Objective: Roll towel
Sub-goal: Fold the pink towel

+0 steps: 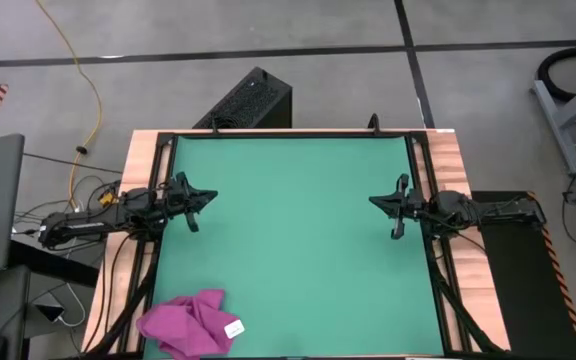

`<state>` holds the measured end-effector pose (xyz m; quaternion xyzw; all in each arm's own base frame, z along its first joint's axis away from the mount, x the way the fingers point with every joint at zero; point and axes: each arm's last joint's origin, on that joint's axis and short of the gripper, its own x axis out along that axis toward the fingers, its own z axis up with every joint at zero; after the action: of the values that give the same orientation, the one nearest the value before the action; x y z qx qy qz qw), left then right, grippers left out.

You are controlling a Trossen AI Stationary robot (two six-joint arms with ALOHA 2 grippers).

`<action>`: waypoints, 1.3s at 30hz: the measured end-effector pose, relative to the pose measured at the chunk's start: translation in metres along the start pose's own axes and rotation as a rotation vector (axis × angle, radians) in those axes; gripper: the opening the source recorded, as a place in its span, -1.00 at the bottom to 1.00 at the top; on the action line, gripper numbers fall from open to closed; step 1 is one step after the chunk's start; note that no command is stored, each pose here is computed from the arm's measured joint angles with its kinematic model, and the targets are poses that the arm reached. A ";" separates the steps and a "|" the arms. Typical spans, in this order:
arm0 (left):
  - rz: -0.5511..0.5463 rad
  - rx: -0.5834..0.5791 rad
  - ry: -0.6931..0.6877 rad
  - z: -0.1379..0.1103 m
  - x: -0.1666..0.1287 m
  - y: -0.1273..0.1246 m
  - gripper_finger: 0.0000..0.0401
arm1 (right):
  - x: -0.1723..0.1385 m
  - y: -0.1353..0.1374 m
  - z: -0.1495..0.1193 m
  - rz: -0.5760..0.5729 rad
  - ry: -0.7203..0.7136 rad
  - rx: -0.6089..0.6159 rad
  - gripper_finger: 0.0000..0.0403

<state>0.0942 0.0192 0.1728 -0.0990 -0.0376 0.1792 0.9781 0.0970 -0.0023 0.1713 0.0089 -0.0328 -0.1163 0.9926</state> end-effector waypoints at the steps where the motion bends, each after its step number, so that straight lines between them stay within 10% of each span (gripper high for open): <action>1: -0.001 0.006 0.000 0.000 0.000 0.000 -1.00 | 0.000 0.000 0.001 0.001 -0.008 0.032 -0.91; 12: -0.072 -0.239 0.033 -0.001 0.000 -0.002 -1.00 | -0.001 -0.001 0.012 -0.004 -0.104 0.207 -0.91; 16: -0.294 -0.294 0.036 0.005 -0.002 -0.010 -1.00 | -0.002 0.001 0.023 0.092 -0.199 0.250 -0.91; 27: -0.451 -0.223 -0.170 0.089 -0.019 -0.031 -0.93 | 0.008 0.013 0.045 0.200 -0.301 0.148 -0.91; 39: -0.360 -0.072 0.321 0.162 0.004 -0.062 -0.93 | 0.115 0.090 0.113 0.352 0.104 -0.105 -0.73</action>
<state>0.1014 -0.0068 0.3438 -0.1528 0.0950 -0.0173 0.9835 0.2217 0.0573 0.2935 -0.0429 0.0237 0.0581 0.9971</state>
